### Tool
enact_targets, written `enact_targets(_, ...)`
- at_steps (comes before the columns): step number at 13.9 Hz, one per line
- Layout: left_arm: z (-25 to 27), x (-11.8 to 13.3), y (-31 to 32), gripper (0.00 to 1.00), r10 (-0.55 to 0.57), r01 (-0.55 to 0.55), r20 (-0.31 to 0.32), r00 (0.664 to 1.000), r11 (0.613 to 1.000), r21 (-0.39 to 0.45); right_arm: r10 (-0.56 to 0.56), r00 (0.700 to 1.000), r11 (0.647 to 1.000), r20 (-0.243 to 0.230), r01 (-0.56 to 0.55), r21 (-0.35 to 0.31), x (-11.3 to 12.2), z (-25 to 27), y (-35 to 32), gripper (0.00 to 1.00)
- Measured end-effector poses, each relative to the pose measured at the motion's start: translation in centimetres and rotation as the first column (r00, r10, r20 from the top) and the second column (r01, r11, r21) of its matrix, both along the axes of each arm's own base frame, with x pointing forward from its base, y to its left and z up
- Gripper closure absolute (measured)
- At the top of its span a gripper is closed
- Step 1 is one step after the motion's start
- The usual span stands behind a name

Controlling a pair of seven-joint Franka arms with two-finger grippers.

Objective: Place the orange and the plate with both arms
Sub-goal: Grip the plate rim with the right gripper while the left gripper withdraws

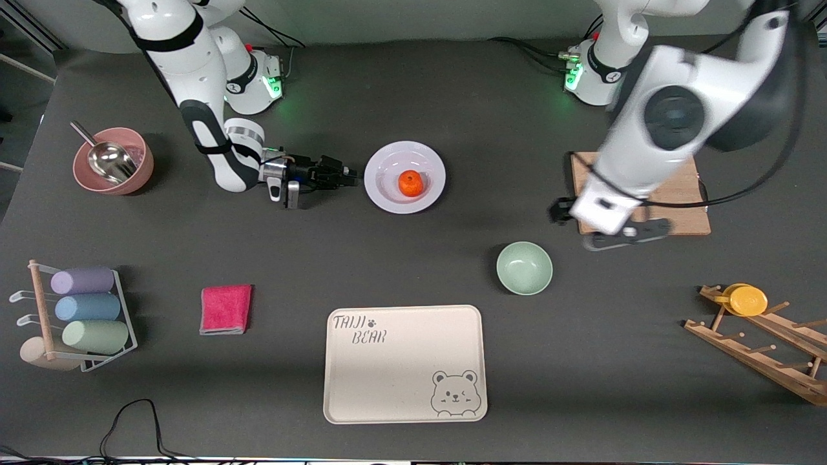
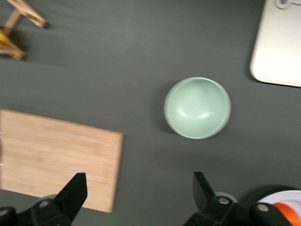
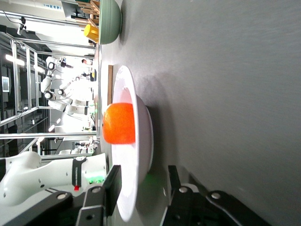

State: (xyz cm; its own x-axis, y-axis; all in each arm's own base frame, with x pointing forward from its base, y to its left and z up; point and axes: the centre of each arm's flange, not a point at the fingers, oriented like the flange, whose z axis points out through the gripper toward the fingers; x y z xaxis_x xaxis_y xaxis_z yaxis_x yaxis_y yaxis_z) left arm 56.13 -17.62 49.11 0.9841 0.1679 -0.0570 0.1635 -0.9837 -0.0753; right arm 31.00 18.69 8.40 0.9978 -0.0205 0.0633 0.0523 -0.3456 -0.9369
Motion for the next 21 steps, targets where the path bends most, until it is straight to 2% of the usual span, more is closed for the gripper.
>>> enact_targets(5, 1.1, 1.5, 12.9, 0.00, -0.056, 0.056, -0.022, 0.998, 0.998, -0.004, -0.024, 1.000, 0.999, -0.001, 0.024, 0.042, -0.2, -0.3, 4.5, 0.53)
enact_targets(7, 1.3, 1.7, 17.8, 0.00, -0.067, 0.066, -0.026, 0.997, 0.998, -0.012, -0.027, 1.000, 0.999, -0.001, 0.027, 0.037, -0.1, -0.4, 4.5, 0.71)
enact_targets(8, 1.4, 1.6, 19.9, 0.00, -0.069, 0.069, -0.025, 0.997, 0.997, -0.017, -0.027, 1.000, 0.999, -0.001, 0.027, 0.037, -0.1, -0.5, 4.5, 0.71)
enact_targets(9, 1.5, 1.5, 21.3, 0.00, -0.068, 0.068, -0.024, 0.997, 0.997, -0.021, -0.027, 1.000, 0.999, -0.001, 0.027, 0.036, 0.0, -0.5, 4.5, 0.77)
enact_targets(11, 1.5, 1.4, 22.4, 0.00, -0.063, 0.062, -0.030, 0.998, 0.998, -0.024, -0.028, 1.000, 0.999, -0.001, 0.028, 0.033, 0.0, -0.5, 4.5, 0.96)
enact_targets(14, 1.6, 0.8, 21.5, 0.00, -0.057, 0.055, -0.065, 0.996, 0.998, -0.032, -0.033, 0.999, 0.999, 0.005, 0.032, 0.037, 0.3, -0.4, 4.5, 0.96)
enact_targets(16, 3.0, -0.3, 19.5, 0.00, -0.034, 0.032, -0.081, 0.996, 0.999, -0.028, -0.050, 0.999, 0.997, 0.019, 0.049, 0.058, 1.6, 0.8, 4.7, 0.96)
enact_targets(19, 6.1, -2.8, 17.6, 0.00, -0.031, 0.030, -0.061, 0.998, 0.999, -0.019, -0.037, 0.999, 0.993, 0.002, 0.037, 0.114, 4.5, 5.7, 4.9, 0.96)
enact_targets(21, 7.3, -3.6, 17.3, 0.00, -0.028, 0.028, -0.040, 0.999, 1.000, -0.013, -0.029, 0.999, 0.992, -0.014, 0.030, 0.119, 6.4, 9.5, 3.9, 0.96)
